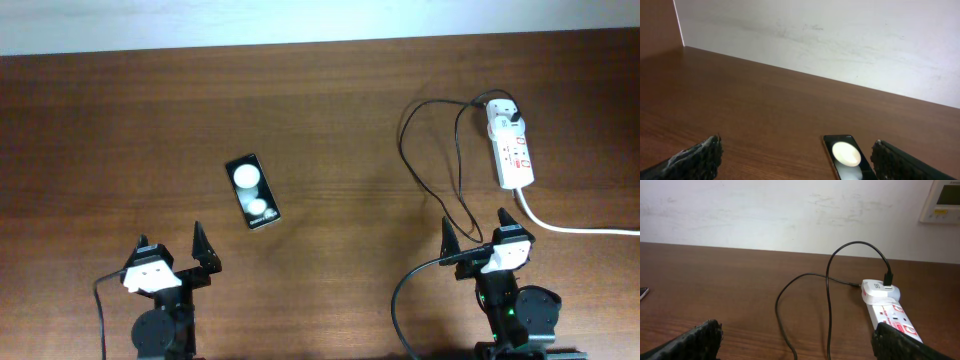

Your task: Plug charger to phone and switch on socket

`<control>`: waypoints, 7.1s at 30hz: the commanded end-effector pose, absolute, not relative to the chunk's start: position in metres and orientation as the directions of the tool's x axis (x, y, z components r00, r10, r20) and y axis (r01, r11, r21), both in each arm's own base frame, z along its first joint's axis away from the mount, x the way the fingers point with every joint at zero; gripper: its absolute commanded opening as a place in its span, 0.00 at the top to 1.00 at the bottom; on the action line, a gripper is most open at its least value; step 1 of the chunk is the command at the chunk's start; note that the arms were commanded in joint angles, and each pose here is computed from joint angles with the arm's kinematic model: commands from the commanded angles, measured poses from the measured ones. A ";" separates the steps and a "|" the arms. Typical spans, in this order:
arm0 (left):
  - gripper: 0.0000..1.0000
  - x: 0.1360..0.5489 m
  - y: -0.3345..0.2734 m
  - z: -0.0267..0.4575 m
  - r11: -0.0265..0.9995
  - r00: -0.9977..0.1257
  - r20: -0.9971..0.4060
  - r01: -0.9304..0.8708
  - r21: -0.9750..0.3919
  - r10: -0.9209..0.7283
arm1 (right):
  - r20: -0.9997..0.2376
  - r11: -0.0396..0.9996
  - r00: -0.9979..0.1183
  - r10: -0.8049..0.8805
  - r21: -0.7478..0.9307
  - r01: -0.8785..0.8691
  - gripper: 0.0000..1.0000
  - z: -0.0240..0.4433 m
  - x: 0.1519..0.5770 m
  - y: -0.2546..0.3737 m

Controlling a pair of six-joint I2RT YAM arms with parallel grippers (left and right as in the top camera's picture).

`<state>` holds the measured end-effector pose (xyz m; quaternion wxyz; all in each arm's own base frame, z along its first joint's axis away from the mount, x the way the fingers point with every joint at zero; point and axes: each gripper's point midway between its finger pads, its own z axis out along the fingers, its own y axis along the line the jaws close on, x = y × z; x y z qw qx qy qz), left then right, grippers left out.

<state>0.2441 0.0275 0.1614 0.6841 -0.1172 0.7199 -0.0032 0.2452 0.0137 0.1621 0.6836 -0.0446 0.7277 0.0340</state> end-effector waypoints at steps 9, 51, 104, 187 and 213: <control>0.01 0.244 0.029 0.160 0.974 -0.039 -0.986 -0.170 -0.152 -0.161 | -0.998 0.994 -0.061 -0.014 -0.007 -0.110 0.01 0.160 0.245 0.014; 0.01 0.244 0.029 0.160 0.974 -0.039 -0.986 -0.170 -0.152 -0.161 | -0.998 0.994 -0.061 -0.014 -0.007 -0.110 0.01 0.160 0.245 0.014; 0.01 0.244 0.029 0.160 0.974 -0.039 -0.986 -0.170 -0.152 -0.161 | -0.998 0.994 -0.061 -0.014 -0.007 -0.110 0.01 0.160 0.245 0.014; 0.01 0.387 -0.089 0.017 0.951 -0.937 -0.167 -0.310 -0.002 -0.306 | -0.998 0.994 -0.061 -0.014 -0.007 -0.110 0.01 0.160 0.245 0.014; 0.03 0.360 -0.085 -0.021 0.943 -0.938 -0.096 -0.331 -0.037 -0.333 | -0.998 0.994 -0.061 -0.014 -0.007 -0.110 0.01 0.160 0.245 0.014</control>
